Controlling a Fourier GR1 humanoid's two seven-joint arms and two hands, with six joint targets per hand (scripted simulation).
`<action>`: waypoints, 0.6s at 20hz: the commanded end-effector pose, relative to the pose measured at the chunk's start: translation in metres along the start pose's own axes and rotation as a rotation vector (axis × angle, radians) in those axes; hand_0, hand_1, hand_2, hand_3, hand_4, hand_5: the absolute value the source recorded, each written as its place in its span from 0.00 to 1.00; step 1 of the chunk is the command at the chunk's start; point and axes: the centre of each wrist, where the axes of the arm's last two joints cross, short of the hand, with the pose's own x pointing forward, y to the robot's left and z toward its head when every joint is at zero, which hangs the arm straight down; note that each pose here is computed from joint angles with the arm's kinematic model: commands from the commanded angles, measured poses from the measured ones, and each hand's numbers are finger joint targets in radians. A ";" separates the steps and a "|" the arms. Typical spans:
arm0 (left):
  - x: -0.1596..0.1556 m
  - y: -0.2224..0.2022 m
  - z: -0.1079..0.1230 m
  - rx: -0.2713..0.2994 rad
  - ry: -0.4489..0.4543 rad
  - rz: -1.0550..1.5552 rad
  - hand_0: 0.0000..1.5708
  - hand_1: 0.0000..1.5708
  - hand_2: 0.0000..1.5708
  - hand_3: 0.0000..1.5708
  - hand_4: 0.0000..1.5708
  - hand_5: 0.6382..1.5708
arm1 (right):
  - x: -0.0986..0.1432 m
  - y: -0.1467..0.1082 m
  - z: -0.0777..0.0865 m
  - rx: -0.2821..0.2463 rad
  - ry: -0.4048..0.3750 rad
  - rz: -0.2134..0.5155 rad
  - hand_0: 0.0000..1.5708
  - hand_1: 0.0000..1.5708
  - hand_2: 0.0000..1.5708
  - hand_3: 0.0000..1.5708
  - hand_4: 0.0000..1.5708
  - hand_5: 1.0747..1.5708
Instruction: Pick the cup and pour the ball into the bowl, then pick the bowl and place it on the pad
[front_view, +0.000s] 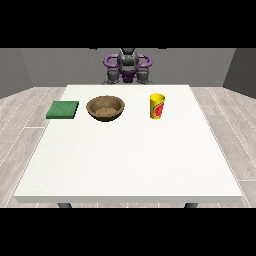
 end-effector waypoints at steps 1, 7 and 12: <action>0.015 -0.003 0.010 -0.038 0.024 0.024 0.00 0.00 0.00 0.00 0.00 0.96 | 0.019 0.042 0.011 0.019 0.072 -0.019 0.00 0.00 0.00 0.00 0.37 1.00; 0.042 -0.005 -0.025 -0.087 -0.273 -0.056 0.00 0.00 0.00 0.00 0.00 0.93 | 0.081 0.054 -0.027 0.062 -0.278 0.096 0.00 0.00 0.00 0.00 0.08 1.00; 0.085 0.000 -0.053 -0.081 -0.478 -0.106 0.00 0.00 0.00 0.00 0.00 0.93 | 0.075 0.050 -0.030 0.107 -0.400 0.113 0.00 0.00 0.00 0.00 0.00 1.00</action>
